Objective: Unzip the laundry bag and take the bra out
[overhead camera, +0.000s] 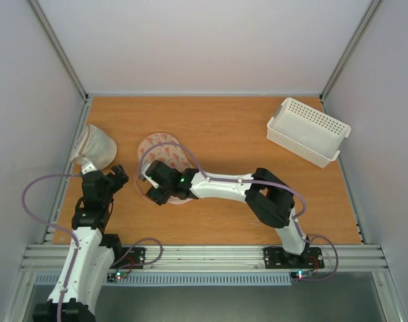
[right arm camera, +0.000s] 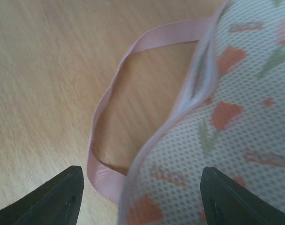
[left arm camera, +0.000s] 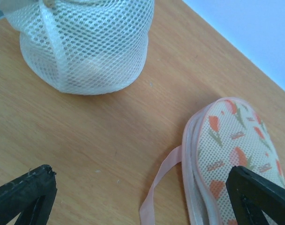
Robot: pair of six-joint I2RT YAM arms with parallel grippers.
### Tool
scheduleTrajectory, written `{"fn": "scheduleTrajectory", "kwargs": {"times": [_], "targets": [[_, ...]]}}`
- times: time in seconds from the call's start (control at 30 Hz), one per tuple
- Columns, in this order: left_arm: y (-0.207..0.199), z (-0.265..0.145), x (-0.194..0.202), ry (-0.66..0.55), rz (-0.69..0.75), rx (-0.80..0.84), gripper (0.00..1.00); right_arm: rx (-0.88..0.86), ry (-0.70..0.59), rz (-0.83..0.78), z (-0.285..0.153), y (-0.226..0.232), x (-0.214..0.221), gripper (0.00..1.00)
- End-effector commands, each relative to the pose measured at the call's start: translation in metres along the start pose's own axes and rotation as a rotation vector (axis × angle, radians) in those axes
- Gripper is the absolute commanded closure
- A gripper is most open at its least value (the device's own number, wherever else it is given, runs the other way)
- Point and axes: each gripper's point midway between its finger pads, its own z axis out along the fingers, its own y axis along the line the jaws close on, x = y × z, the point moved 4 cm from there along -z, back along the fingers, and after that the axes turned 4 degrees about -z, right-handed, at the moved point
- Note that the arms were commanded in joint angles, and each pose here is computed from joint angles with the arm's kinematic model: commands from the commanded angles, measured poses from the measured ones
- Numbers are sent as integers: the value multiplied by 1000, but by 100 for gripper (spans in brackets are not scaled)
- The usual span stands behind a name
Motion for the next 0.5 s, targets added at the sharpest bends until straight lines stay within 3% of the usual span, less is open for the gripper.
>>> {"fn": "scheduleTrajectory", "kwargs": {"times": [0.0, 0.27, 0.47], "targets": [[-8, -3, -15, -86, -41, 58, 1, -31, 9, -8, 7, 9, -8, 30], [-10, -3, -12, -76, -68, 83, 1, 27, 65, -13, 24, 3, 1, 44], [-9, -2, -11, -72, -69, 84, 1, 189, 124, -101, 34, -4, 14, 44]]}}
